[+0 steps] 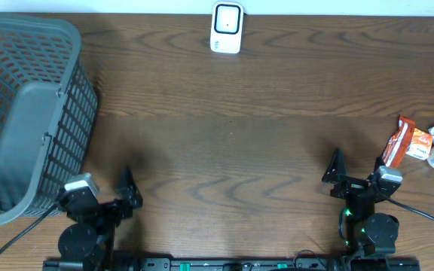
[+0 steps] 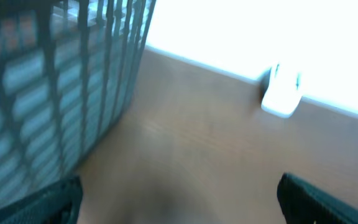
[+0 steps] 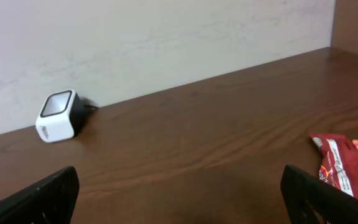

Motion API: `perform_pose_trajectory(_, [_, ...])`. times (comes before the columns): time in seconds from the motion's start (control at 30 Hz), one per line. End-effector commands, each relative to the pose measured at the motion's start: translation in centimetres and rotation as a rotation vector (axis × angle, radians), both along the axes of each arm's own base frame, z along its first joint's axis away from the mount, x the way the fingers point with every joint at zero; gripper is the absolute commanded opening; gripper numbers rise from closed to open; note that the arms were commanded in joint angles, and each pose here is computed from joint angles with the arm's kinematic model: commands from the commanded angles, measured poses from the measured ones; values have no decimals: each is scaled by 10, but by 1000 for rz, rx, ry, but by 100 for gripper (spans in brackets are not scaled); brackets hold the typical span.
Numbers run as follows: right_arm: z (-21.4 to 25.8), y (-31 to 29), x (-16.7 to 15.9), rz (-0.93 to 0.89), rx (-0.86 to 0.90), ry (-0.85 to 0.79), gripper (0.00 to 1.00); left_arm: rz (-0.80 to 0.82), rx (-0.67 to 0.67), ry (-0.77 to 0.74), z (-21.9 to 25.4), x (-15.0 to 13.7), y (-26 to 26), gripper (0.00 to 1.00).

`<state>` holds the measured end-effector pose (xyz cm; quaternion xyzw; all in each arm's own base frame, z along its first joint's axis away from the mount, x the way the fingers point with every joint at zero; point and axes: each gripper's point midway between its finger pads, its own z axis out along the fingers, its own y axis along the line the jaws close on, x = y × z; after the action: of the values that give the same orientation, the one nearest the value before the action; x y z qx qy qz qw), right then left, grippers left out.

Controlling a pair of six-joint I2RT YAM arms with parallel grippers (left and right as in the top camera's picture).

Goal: Scan the item barcode

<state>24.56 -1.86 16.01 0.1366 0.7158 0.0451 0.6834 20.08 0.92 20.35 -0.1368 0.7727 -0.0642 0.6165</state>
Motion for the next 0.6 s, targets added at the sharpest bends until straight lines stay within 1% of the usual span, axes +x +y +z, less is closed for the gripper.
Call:
perform_pose_trajectory(0.0, [1, -6, -1, -28, 11, -8, 99, 10, 33, -47, -13, 18, 1, 98])
perform_pose_trajectory(0.13, [1, -6, -1, -28, 11, -8, 99, 10, 29, -191, -15, 38, 0, 98])
perform_pose_trajectory(0.2, [1, -6, -1, -28, 11, -8, 99, -27, 91, -283, -8, 43, -7, 98])
perform_pose_trajectory(0.27, [1, -6, -1, -28, 11, -8, 99, -59, 160, -316, -6, 44, -12, 98])
perform_pose_trajectory(0.4, [1, -6, -1, -28, 11, -8, 99, -82, 236, -250, -22, 46, -13, 98])
perform_pose_trajectory(0.57, [1, -6, -1, -28, 11, -8, 99, -103, 255, -97, -60, 44, -13, 98])
